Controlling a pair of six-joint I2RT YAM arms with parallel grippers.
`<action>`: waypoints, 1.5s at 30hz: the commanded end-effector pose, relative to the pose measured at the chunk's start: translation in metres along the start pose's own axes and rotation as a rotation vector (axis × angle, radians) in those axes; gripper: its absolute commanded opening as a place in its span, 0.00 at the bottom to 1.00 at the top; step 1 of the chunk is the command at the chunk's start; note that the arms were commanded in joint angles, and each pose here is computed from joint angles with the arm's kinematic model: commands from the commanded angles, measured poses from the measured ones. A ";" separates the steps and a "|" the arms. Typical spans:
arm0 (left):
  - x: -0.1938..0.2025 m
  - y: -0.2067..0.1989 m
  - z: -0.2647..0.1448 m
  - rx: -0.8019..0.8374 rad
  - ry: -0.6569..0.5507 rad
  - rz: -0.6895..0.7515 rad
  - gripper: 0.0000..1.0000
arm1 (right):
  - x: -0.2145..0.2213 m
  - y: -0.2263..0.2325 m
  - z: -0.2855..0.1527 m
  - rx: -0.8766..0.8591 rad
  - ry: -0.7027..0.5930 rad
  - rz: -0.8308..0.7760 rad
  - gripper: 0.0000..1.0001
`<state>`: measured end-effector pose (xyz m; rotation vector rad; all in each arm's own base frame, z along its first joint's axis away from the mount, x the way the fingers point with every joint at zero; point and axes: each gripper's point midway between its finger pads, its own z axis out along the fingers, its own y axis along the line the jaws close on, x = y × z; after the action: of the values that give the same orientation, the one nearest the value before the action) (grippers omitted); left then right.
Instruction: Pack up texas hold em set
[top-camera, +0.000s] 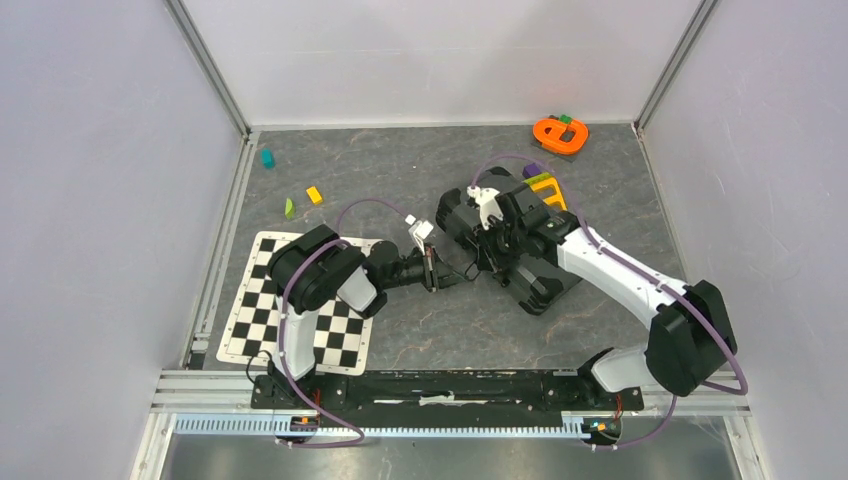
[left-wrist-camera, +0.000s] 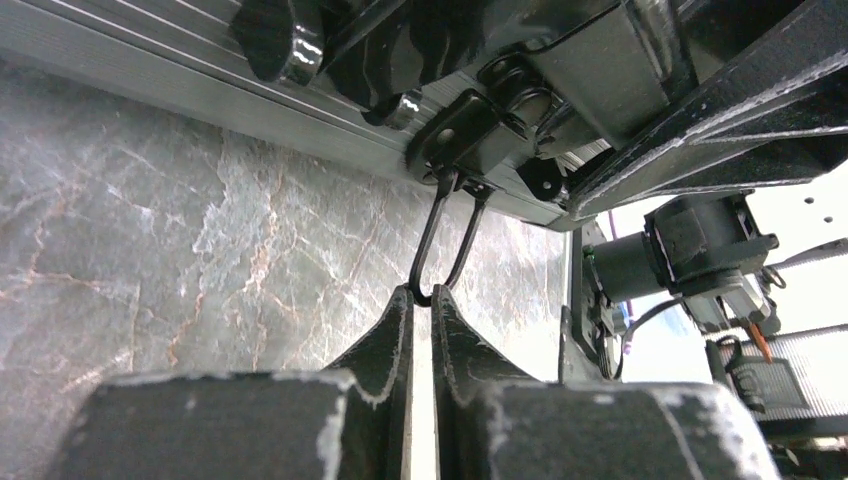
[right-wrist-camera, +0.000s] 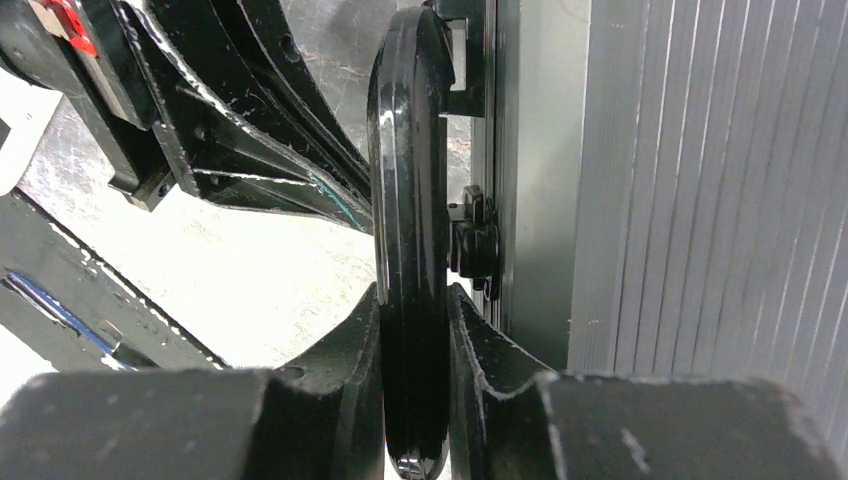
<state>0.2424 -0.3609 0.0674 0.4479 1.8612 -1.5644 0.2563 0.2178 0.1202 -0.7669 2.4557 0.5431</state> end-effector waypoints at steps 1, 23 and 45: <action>-0.034 -0.056 0.011 0.195 -0.096 0.125 0.16 | -0.034 0.036 -0.003 -0.165 -0.167 0.049 0.00; -0.013 -0.046 0.028 0.201 -0.048 0.119 0.29 | -0.042 0.034 -0.031 0.017 -0.194 -0.025 0.35; -0.017 -0.046 0.033 0.208 -0.054 0.103 0.29 | 0.002 0.005 -0.028 0.371 -0.038 -0.293 0.98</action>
<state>0.2248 -0.3839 0.0506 0.5082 1.9001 -1.6447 0.2476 0.2193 0.1611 -0.8457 2.2544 0.0584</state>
